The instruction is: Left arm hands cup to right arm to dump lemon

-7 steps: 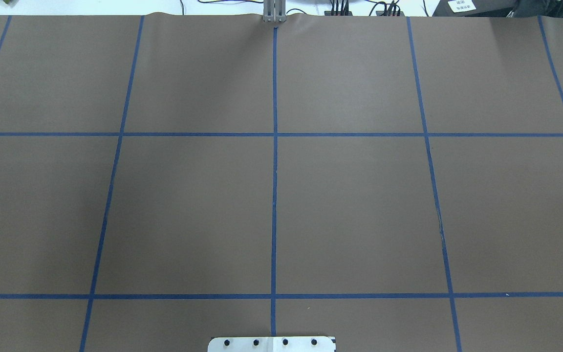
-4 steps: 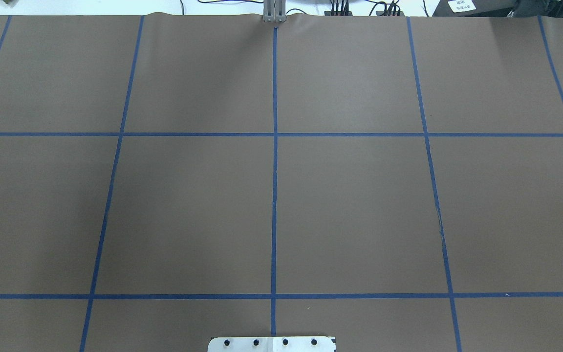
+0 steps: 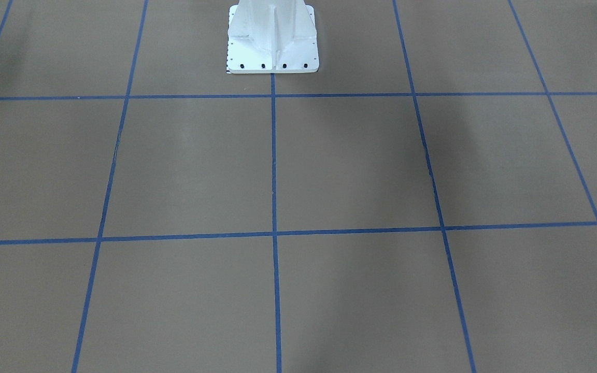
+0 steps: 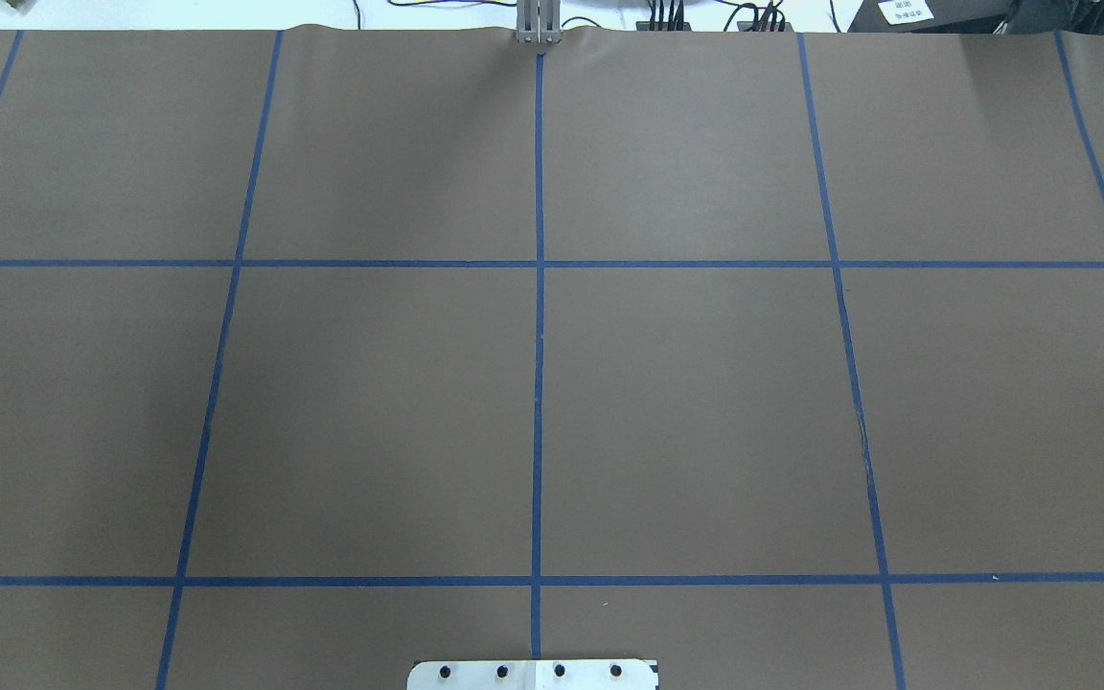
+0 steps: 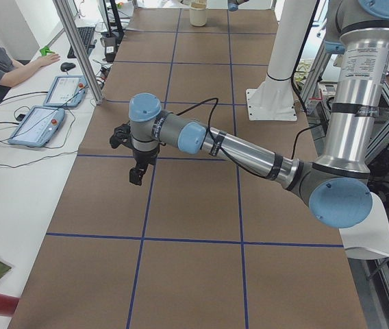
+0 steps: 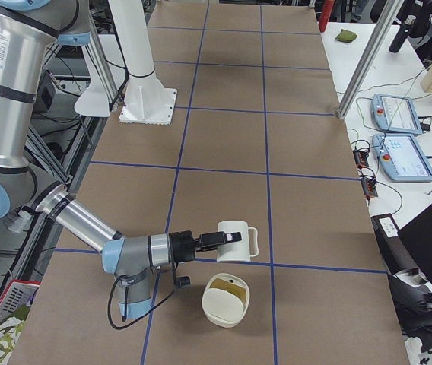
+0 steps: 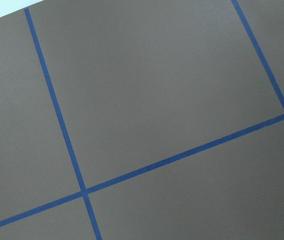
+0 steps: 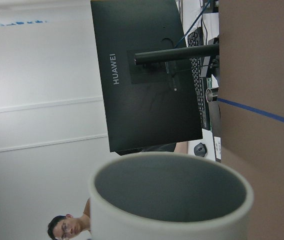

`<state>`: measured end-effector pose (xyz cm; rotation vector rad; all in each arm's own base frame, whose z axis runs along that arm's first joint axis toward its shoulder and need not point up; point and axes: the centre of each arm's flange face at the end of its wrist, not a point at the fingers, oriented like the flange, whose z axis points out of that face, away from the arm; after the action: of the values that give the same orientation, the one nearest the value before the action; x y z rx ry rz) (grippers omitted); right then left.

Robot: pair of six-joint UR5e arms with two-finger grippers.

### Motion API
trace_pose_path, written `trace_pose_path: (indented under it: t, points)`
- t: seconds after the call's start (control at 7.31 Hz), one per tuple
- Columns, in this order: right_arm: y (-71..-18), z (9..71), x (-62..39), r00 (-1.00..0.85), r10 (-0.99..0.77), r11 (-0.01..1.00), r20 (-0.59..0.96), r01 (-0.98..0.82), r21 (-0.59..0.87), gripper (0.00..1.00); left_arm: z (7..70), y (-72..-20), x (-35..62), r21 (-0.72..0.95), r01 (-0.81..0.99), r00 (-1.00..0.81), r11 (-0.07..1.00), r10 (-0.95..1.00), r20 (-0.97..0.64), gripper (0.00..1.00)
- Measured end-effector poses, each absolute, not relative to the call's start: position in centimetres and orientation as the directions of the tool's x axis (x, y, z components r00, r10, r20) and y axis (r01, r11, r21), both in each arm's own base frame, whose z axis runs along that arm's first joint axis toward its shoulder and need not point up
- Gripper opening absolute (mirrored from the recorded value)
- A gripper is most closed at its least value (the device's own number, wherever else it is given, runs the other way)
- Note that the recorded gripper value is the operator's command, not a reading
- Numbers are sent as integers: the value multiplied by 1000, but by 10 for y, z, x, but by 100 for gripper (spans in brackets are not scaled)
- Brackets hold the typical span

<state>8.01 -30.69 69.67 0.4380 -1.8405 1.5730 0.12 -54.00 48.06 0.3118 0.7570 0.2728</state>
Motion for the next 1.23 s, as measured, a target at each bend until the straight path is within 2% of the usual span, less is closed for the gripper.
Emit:
trace_pose_path:
  t: [0.14,0.41,0.82,0.96,1.23]
  points:
    - [-312,693,79,-644,153,232,749,-713,-661,11,482,-539,1,370,-129,696,920,350,-627,100]
    - [-319,685,77,-451,102,265,887,-847,-461,12,483,-539,2,367,-130,696,921,349,-628,100]
    - [-349,646,67,-149,38,331,988,-931,-153,12,485,-539,2,364,-130,694,922,347,-631,100]
    - [-362,631,63,-33,-1,347,999,-937,-30,16,485,-539,2,363,-130,693,923,347,-632,100]
    - [-396,602,47,223,-103,363,969,-899,246,11,482,-540,3,350,-112,693,930,325,-643,100]
